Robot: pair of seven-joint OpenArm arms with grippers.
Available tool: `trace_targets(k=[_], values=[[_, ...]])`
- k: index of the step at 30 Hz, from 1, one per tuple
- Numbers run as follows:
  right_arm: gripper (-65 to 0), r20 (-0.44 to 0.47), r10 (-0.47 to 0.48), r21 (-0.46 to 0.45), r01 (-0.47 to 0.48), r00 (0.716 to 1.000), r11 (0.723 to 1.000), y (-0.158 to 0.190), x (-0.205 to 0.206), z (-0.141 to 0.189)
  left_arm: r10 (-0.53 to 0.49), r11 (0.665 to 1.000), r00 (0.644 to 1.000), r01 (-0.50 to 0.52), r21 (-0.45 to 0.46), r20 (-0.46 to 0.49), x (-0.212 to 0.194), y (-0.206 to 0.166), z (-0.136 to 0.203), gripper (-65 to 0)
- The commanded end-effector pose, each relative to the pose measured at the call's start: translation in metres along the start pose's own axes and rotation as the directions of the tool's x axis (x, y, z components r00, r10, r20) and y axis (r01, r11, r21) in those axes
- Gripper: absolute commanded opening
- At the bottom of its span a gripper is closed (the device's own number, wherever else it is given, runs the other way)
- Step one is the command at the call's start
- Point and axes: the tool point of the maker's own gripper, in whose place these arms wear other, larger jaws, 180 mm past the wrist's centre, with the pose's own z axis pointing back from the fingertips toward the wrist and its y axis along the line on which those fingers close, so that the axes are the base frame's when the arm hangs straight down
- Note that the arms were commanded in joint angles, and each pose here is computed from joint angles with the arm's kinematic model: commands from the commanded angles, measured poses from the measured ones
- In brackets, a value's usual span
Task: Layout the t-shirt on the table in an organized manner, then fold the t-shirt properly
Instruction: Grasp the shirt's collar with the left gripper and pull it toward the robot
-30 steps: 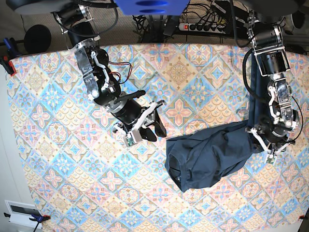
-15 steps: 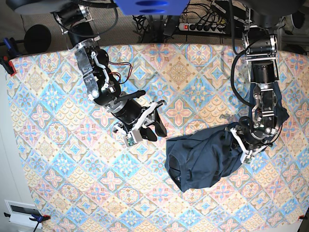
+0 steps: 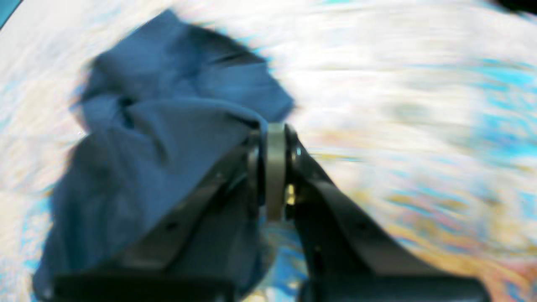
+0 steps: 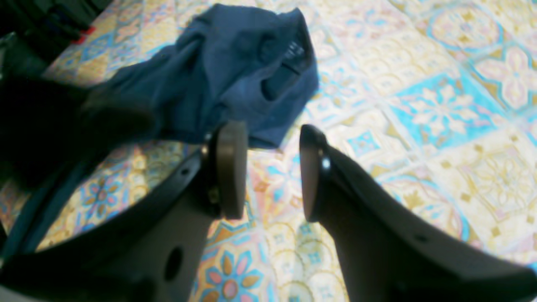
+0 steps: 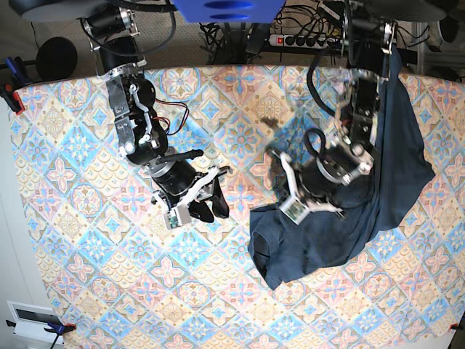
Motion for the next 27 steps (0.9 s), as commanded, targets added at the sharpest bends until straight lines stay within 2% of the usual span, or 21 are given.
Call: trace_targets(k=[1,6,12,14,19,24,27], values=[[-44.6,0.056,0.019,-0.004,-0.019,0.998,1.000,-0.005,0.019,0.002,-0.016,1.000,1.000,0.016,-0.009,0.020,0.005,-0.007,0.006,-65.0],[-44.6,0.060,0.073,-0.020,-0.072,0.996,0.997,-0.016,0.031,0.004,-0.052,0.977,0.999,0.049,-0.208,-0.010,-0.014,-0.101,0.021,-65.0],[-44.4,0.047,0.082,-0.024,-0.081,0.996,0.996,-0.019,0.029,0.005,-0.050,0.941,0.994,0.014,-0.339,-0.098,-0.052,-0.157,0.038,-64.9],[-44.3,0.003,0.086,-0.006,-0.086,0.996,0.996,-0.013,0.018,0.002,-0.047,0.939,0.993,0.007,-0.343,-0.107,-0.056,-0.160,0.041,-64.9],[-44.2,-0.135,0.093,0.034,-0.089,0.987,0.995,-0.002,-0.020,-0.005,-0.029,0.961,0.988,-0.014,-0.277,-0.149,-0.072,-0.133,0.048,-64.1],[-44.2,-0.187,0.098,0.043,-0.091,0.977,0.995,0.001,-0.031,-0.003,-0.047,0.955,0.972,-0.024,-0.295,-0.231,-0.094,-0.140,0.057,-53.9],[-44.2,-0.227,0.097,0.050,-0.088,0.969,0.995,0.004,-0.039,-0.001,-0.054,0.941,0.966,-0.036,-0.337,-0.253,-0.101,-0.159,0.063,-46.6]])
